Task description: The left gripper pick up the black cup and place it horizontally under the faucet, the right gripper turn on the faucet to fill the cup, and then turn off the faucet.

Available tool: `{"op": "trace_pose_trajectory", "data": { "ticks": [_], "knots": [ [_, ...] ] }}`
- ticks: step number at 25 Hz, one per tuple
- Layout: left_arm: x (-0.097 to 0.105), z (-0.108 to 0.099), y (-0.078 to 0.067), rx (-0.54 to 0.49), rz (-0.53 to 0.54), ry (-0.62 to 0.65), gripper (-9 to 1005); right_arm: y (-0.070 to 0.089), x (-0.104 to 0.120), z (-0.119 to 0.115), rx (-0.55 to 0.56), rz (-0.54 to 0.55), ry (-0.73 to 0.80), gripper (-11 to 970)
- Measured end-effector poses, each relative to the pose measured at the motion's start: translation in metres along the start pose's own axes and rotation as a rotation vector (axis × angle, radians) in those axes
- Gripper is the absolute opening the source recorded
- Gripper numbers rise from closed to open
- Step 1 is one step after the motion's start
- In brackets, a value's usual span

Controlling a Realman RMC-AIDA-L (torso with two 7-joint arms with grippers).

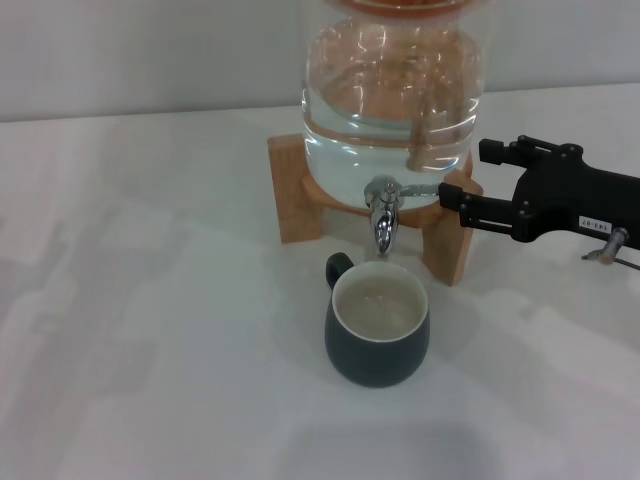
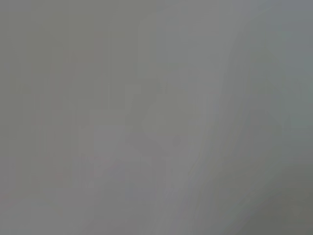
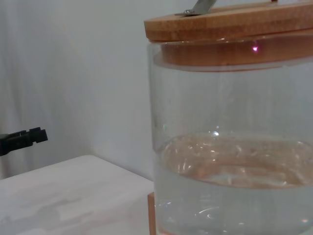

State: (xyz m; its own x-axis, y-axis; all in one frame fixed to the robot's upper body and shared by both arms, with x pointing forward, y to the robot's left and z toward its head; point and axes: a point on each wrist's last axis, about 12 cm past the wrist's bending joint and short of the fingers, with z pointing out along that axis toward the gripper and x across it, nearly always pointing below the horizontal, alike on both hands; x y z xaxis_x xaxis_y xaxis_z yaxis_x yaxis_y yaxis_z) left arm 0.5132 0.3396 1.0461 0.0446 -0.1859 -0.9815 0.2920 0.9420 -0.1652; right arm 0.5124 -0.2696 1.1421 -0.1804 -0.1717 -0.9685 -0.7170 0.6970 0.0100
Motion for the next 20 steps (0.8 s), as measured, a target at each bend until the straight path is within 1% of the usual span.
{"op": "trace_pose_trajectory", "data": {
  "ticks": [3,6,11,15,18,20],
  "knots": [
    [0.000,0.000,0.000,0.000,-0.001,0.000,846,-0.001,-0.001,0.001,-0.006,-0.002,-0.002,767],
    [0.000,-0.001,0.000,-0.001,-0.001,0.001,846,0.000,-0.003,-0.002,-0.034,-0.002,-0.006,767],
    [0.000,0.000,0.000,-0.003,0.003,0.003,845,-0.002,-0.009,-0.017,-0.092,0.022,-0.058,767],
    [0.001,0.000,0.001,-0.010,0.011,0.010,845,-0.012,-0.009,-0.041,-0.100,0.038,-0.106,767],
    [0.000,0.000,0.003,-0.021,0.028,0.002,845,-0.020,0.000,-0.062,-0.106,0.039,-0.166,767],
    [-0.001,0.000,0.004,-0.030,0.032,-0.004,845,-0.026,0.009,-0.078,-0.089,0.039,-0.218,767]
  ]
}}
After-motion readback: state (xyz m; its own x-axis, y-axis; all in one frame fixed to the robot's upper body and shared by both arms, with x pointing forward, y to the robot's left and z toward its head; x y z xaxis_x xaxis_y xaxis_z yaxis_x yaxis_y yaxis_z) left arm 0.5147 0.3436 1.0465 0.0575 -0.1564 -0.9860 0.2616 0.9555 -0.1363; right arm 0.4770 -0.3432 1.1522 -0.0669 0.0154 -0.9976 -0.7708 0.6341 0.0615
